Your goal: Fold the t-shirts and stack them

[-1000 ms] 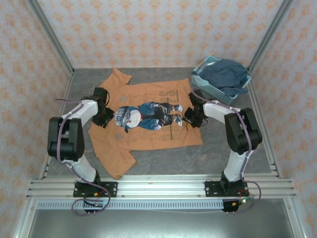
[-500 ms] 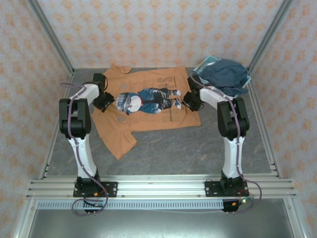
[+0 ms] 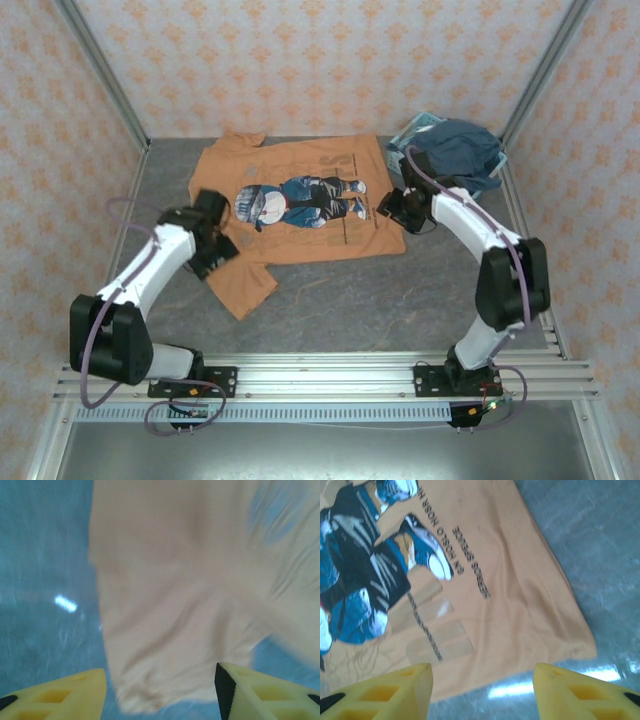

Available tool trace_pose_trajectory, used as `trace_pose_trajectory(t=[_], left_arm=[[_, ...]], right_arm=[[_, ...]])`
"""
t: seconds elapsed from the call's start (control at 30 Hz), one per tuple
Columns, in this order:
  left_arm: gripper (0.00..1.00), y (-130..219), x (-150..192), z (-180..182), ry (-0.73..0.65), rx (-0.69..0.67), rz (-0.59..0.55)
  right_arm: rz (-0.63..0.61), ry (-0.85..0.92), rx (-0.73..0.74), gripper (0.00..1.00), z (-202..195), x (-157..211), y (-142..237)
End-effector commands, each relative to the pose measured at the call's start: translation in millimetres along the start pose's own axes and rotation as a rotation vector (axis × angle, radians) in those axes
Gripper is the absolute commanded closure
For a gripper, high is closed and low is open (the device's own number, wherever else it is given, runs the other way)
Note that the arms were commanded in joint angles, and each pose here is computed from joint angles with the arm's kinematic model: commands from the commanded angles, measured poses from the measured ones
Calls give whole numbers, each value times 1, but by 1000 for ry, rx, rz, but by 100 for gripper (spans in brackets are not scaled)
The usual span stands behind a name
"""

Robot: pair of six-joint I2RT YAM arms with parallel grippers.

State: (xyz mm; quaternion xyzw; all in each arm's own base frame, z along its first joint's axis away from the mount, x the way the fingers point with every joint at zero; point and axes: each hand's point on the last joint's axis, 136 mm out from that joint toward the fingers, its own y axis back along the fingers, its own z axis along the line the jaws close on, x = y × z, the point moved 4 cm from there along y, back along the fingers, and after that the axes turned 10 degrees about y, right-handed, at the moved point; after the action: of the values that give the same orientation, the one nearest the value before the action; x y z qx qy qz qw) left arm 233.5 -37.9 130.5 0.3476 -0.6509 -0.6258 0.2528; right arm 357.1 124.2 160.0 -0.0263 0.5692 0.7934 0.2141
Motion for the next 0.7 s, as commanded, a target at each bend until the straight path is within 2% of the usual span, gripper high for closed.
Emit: trace_pose_trajectory(t=[0.0, 0.2, 0.33, 0.53, 0.57, 0.67], left_arm=[[40, -17, 43, 20, -46, -56, 95], [43, -41, 68, 28, -194, -107, 101], [45, -53, 70, 37, -203, -162, 94], [46, -67, 69, 24, -202, -113, 80], [47, -70, 69, 21, -204, -107, 78], [60, -82, 70, 14, -213, -105, 76]], right_arm=[[74, 74, -20, 42, -5, 33, 7], [117, 99, -43, 41, -18, 61, 8], [113, 90, -47, 41, -20, 64, 9], [113, 80, -50, 41, -21, 68, 12], [112, 79, -49, 41, -22, 69, 12], [114, 78, -41, 41, -26, 73, 13]])
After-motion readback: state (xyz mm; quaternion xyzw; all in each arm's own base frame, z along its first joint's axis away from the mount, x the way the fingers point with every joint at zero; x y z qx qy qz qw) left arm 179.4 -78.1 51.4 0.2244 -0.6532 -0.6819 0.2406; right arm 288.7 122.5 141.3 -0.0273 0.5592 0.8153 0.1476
